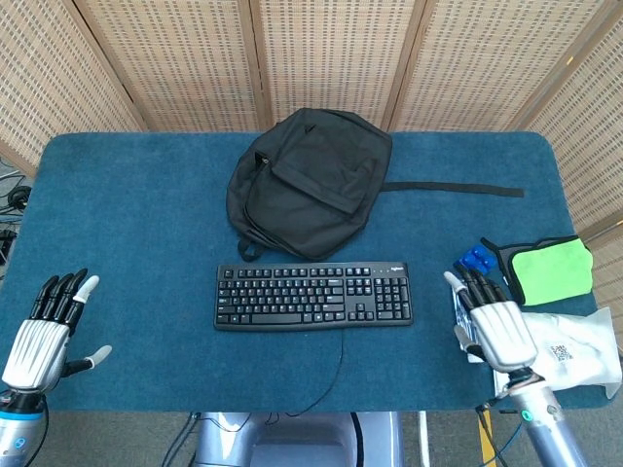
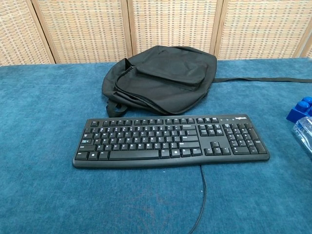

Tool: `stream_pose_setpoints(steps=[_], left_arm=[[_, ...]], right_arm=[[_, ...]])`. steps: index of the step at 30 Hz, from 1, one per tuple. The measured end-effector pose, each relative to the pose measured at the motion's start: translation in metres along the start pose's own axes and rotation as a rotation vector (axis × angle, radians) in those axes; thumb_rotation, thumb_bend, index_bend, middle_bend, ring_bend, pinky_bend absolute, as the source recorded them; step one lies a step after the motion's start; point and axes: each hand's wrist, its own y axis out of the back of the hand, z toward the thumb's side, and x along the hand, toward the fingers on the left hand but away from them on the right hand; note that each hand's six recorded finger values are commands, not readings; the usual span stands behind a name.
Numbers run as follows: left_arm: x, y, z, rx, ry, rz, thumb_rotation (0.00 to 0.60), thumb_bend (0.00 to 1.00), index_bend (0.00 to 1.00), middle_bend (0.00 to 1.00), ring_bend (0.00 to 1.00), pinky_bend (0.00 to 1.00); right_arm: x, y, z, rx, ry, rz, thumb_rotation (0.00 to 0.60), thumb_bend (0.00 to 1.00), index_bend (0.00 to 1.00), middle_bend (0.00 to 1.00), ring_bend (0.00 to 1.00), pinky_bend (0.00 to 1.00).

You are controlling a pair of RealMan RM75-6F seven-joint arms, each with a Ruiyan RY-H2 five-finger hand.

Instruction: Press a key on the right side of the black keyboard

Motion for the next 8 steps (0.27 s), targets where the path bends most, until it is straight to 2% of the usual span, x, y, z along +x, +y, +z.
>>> stream_pose_setpoints(steps=[5, 8], left_arm=[[0.001, -0.001, -0.001, 0.004, 0.002, 0.002, 0.600, 0.00, 0.00, 0.00, 0.00, 0.00], [0.000, 0.000, -0.001, 0.005, 0.005, 0.005, 0.600, 0.00, 0.00, 0.00, 0.00, 0.00]], right_arm=[[0.034, 0.005, -0.036, 0.031, -0.039, -0.070, 0.600, 0.36, 0.00, 0.00, 0.00, 0.02], [0.047, 0.008, -0.044, 0.039, -0.047, -0.101, 0.600, 0.35, 0.00, 0.00, 0.00, 0.00]])
